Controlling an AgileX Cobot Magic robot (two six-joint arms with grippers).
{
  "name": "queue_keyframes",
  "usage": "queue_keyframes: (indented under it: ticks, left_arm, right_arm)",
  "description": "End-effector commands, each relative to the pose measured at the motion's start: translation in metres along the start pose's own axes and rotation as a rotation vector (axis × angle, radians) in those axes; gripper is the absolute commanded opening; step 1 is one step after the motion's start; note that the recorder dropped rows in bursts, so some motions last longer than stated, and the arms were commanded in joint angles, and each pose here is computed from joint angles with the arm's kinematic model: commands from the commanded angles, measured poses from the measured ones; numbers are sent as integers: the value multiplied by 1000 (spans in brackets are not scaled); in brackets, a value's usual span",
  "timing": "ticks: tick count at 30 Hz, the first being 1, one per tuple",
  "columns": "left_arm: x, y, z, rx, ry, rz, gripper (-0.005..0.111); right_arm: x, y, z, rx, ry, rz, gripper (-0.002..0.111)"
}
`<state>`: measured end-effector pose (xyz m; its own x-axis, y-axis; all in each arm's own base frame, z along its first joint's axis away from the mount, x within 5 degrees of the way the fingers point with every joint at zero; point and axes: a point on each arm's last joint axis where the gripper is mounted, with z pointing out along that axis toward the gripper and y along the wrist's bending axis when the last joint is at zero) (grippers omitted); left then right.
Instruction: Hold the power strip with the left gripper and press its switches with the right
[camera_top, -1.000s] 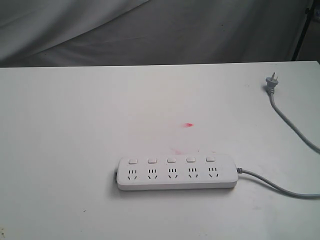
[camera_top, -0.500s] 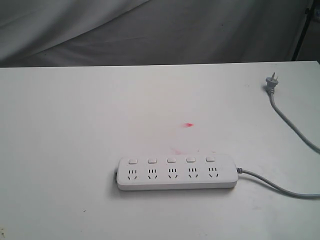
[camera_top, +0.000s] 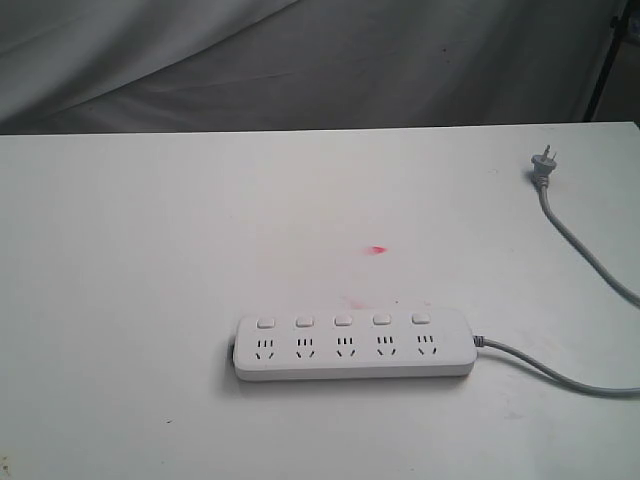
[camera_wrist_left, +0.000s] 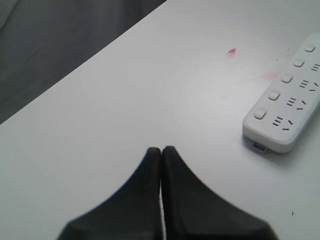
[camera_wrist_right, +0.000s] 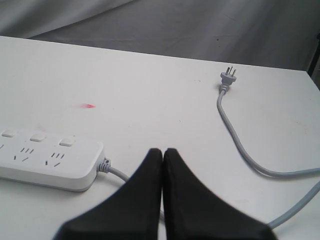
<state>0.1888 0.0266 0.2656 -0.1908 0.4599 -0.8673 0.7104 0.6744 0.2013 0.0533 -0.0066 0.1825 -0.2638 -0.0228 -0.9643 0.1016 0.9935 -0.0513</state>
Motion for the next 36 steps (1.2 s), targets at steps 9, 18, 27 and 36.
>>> queue_keyframes:
  ticks: [9, 18, 27, 36]
  left_arm:
    - [1, -1, 0, 10, -6, -6, 0]
    - [0, -1, 0, 6, -15, -10, 0]
    - [0, -1, 0, 8, -12, -9, 1]
    - [5, -4, 0, 40, 42, 22, 45]
  right_arm:
    - [1, 0, 0, 0, -5, -8, 0]
    - [1, 0, 0, 0, -5, -8, 0]
    - [1, 0, 0, 0, -5, -8, 0]
    - [1, 0, 0, 0, -5, -8, 0]
